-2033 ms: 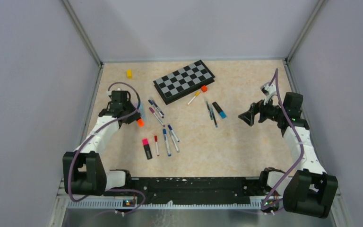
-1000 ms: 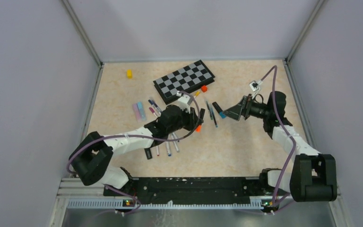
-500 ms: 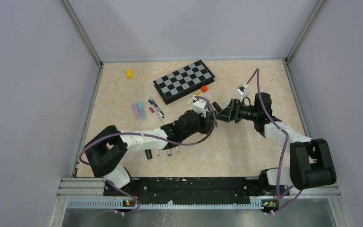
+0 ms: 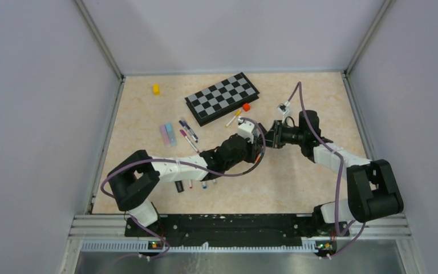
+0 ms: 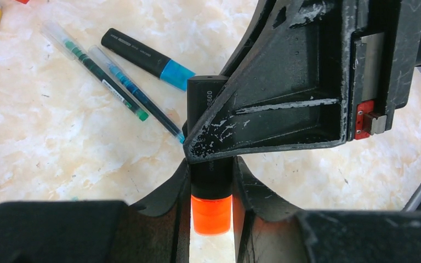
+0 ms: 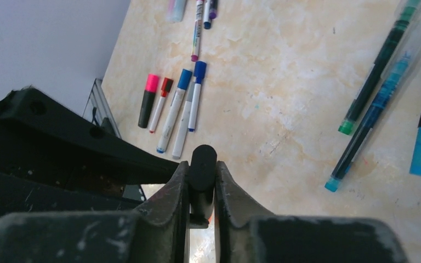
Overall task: Open the pen caps
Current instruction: Open the pen cap from the pen.
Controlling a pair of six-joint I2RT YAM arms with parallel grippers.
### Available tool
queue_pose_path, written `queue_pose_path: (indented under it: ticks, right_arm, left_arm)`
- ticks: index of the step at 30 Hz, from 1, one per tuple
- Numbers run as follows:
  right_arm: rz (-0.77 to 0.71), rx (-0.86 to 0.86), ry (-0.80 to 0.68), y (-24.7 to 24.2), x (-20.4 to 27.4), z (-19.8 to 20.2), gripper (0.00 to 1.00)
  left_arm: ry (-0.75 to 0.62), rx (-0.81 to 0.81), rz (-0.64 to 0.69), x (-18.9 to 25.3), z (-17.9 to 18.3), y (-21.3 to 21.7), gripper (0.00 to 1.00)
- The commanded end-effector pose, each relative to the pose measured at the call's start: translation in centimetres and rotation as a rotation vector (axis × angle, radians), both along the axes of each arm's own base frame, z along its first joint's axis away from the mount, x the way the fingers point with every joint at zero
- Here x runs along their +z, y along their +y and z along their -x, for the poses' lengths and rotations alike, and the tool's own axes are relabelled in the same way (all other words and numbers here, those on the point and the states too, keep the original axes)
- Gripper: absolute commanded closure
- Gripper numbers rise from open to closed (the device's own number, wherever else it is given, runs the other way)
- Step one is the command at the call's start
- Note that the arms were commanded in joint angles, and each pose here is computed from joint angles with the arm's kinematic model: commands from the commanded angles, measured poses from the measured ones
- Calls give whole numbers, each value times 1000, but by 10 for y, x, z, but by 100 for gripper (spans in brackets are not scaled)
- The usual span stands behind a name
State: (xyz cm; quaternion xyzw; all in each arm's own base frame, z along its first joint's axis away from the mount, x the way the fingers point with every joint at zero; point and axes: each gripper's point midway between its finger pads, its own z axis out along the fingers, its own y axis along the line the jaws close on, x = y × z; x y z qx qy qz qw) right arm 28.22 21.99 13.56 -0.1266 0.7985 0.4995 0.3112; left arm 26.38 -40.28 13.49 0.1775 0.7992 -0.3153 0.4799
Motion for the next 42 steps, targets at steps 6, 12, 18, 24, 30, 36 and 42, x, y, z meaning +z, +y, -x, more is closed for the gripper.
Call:
queue_pose_path:
  ticks: [6,12,18,24,30,36,42]
  right_arm:
    - [-9,136,-147,12,35,2,100]
    - [-102,392,-284,14,55,37,100]
    - [-164,499,-329,14,63,53,100]
    - [-182,530,-344,14,65,58,100]
    - [-206,567,-352,13,67,65,100]
    - [-215,581,-355,13,68,67,100]
    - [-217,583,-355,13,68,67,100]
  left_arm:
    - [-86,-26,20,31,0,3,56]
    - [-175,-226,131,52,41,24,1]
    - [-101,-466,268,62,76,35,1]
    - [-46,-581,341,57,93,28,1]
    - [-21,-603,375,51,89,16,6]
    - [25,-590,412,42,84,6,24]
    - [26,-550,437,43,78,6,41]
